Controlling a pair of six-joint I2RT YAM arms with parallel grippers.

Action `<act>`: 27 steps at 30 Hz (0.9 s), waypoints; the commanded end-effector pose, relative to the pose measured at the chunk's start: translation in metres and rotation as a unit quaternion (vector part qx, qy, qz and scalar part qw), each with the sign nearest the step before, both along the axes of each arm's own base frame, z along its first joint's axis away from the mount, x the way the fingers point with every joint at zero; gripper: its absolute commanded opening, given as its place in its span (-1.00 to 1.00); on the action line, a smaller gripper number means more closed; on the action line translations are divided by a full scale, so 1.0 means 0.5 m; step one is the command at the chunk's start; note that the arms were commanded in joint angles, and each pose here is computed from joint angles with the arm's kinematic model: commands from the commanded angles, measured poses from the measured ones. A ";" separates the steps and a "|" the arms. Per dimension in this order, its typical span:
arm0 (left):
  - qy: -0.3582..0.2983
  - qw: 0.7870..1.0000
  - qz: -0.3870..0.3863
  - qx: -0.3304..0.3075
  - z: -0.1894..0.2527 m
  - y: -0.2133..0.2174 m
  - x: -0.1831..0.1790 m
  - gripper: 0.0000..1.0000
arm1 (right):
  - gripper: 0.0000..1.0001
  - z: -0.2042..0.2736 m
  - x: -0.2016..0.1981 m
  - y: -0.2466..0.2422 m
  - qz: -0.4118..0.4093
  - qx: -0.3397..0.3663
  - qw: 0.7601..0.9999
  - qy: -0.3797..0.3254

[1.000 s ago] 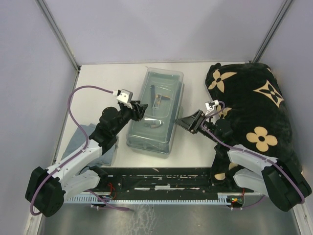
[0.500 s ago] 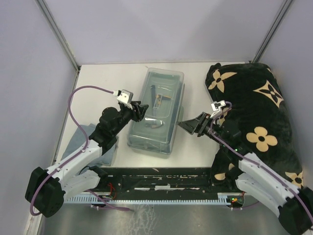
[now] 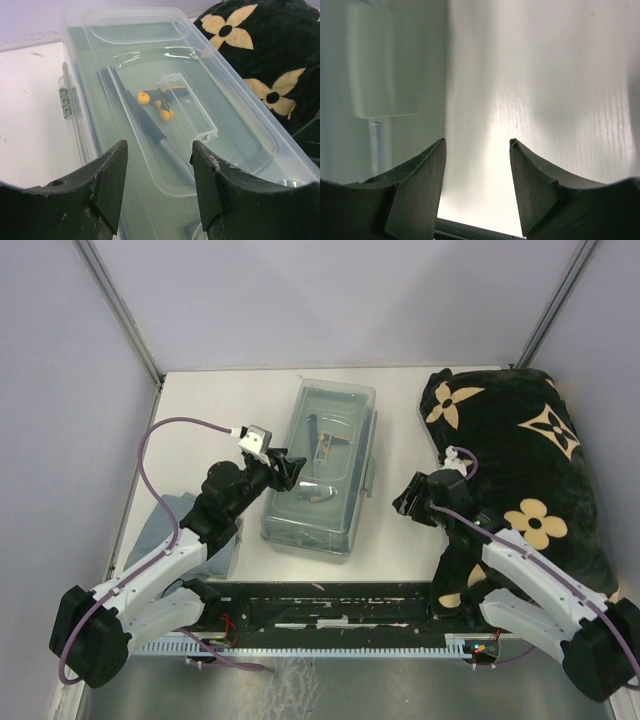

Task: Pack the tool kit

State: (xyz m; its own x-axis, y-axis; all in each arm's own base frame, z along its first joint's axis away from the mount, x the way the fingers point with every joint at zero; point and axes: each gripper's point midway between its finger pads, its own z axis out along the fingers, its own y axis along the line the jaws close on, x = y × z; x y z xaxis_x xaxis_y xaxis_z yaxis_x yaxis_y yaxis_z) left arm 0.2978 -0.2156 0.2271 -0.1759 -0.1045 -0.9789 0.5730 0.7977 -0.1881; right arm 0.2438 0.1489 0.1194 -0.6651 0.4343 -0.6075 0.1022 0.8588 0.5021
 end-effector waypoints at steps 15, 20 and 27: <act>0.258 0.959 -0.087 0.077 -0.254 -0.021 -0.142 0.18 | 0.36 -0.026 0.151 0.105 0.045 -0.005 0.999 -0.025; 0.256 0.959 -0.088 0.078 -0.260 -0.021 -0.141 0.16 | 0.33 -0.046 0.170 0.199 0.125 0.059 0.990 -0.018; 0.262 0.958 -0.087 0.082 -0.271 -0.022 -0.139 0.13 | 0.34 -0.093 0.144 0.218 0.148 0.088 0.985 0.009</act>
State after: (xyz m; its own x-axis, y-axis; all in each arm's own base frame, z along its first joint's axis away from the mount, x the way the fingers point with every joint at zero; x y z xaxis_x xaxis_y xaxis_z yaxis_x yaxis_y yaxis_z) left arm 0.2988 -0.2227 0.2254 -0.1988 -0.0942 -0.9755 0.5907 0.7828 -0.1960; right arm 0.3059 0.2145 0.0298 -0.8145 0.3038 -0.4942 0.0184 0.8650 0.5014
